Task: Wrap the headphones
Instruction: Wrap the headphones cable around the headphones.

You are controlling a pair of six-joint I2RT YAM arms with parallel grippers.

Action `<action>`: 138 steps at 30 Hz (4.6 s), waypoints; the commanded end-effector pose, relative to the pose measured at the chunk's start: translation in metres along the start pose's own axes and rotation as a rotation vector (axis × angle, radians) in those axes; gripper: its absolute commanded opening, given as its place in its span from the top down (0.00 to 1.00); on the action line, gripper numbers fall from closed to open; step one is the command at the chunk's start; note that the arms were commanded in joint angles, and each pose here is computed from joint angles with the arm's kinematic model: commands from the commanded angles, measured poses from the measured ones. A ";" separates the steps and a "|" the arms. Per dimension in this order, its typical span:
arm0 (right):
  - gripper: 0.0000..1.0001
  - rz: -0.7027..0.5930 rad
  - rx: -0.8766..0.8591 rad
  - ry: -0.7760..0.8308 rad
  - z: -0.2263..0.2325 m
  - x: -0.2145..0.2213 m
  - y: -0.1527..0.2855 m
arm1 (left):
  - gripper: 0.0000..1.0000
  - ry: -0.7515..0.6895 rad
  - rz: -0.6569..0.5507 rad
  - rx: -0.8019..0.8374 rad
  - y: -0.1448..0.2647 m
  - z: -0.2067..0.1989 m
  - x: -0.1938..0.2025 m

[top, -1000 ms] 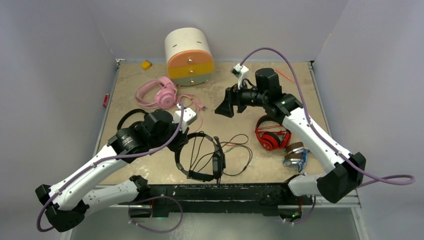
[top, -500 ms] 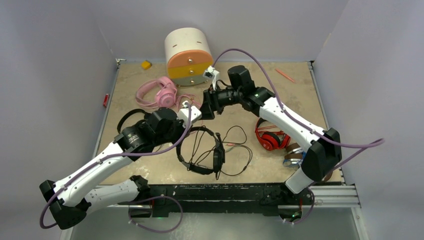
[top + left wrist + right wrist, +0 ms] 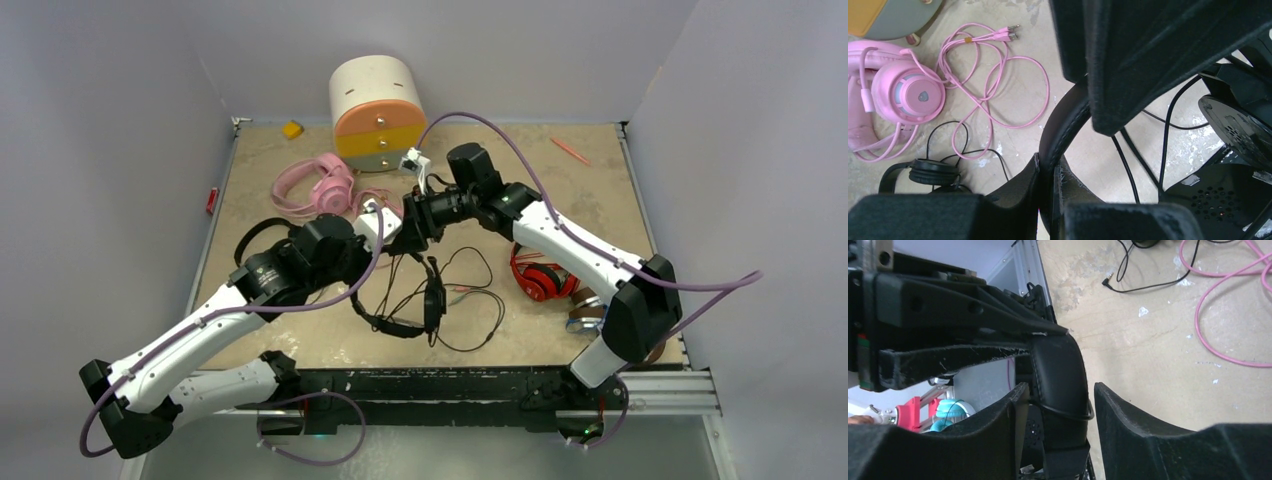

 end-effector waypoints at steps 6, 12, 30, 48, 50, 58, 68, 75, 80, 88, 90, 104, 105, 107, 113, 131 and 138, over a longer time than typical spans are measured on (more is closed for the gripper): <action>0.55 0.008 0.090 -0.007 0.018 0.013 0.023 | 1.00 0.011 -0.140 -0.076 0.016 0.009 -0.020; 0.55 -0.001 0.141 0.011 0.022 0.017 0.032 | 1.00 0.008 -0.133 -0.069 0.016 0.008 -0.018; 0.34 -0.095 0.098 0.033 0.024 -0.014 0.033 | 1.00 0.004 -0.097 0.055 0.006 -0.003 -0.015; 0.64 -0.008 0.043 -0.031 0.006 -0.007 0.008 | 1.00 0.007 -0.110 -0.023 0.004 0.003 -0.020; 0.64 -0.013 0.062 -0.034 0.010 -0.002 0.013 | 1.00 0.011 -0.110 -0.045 0.004 0.005 -0.020; 0.72 0.021 0.107 -0.017 0.014 0.015 0.026 | 1.00 0.020 -0.091 -0.127 0.001 0.010 -0.019; 0.73 0.058 0.140 0.027 0.016 0.018 0.033 | 1.00 0.005 -0.138 -0.053 0.000 0.005 -0.025; 0.74 0.054 0.172 0.024 0.015 0.011 0.032 | 1.00 -0.011 -0.114 -0.037 -0.006 0.003 -0.023; 0.73 0.088 0.306 -0.012 0.003 0.007 0.030 | 1.00 -0.016 -0.088 -0.100 -0.008 0.008 -0.021; 0.76 0.161 0.445 -0.069 -0.012 0.010 0.029 | 1.00 -0.023 -0.064 -0.222 -0.011 0.017 -0.021; 0.77 0.165 0.470 -0.072 -0.014 0.011 0.030 | 1.00 -0.024 -0.065 -0.235 -0.011 0.018 -0.021; 0.77 0.015 0.491 -0.012 0.006 -0.013 0.045 | 1.00 -0.011 -0.036 -0.204 -0.020 0.013 -0.012; 0.76 0.003 0.492 -0.005 0.007 -0.015 0.047 | 1.00 0.000 -0.033 -0.204 -0.021 0.012 -0.011; 0.75 -0.019 0.513 0.012 0.008 -0.014 0.053 | 1.00 0.045 -0.038 -0.202 -0.021 0.010 -0.009; 0.70 -0.170 0.567 -0.004 0.002 0.003 0.083 | 1.00 0.159 -0.080 -0.058 -0.018 -0.005 0.001; 0.50 -0.510 0.662 0.042 -0.040 0.104 0.095 | 1.00 0.573 0.077 0.001 0.005 0.020 -0.021; 0.11 -0.578 0.705 0.017 -0.053 0.112 0.092 | 1.00 0.638 0.086 0.004 0.020 0.020 -0.037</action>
Point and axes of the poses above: each gripper's point midway between its finger pads, its own y axis back along the fingers, its own z axis along the line the jaws close on, x = y × z, the point moved 10 cm from there along y, back along the fingers, and after that the axes turned 1 degree about y, right-handed, at the moved point
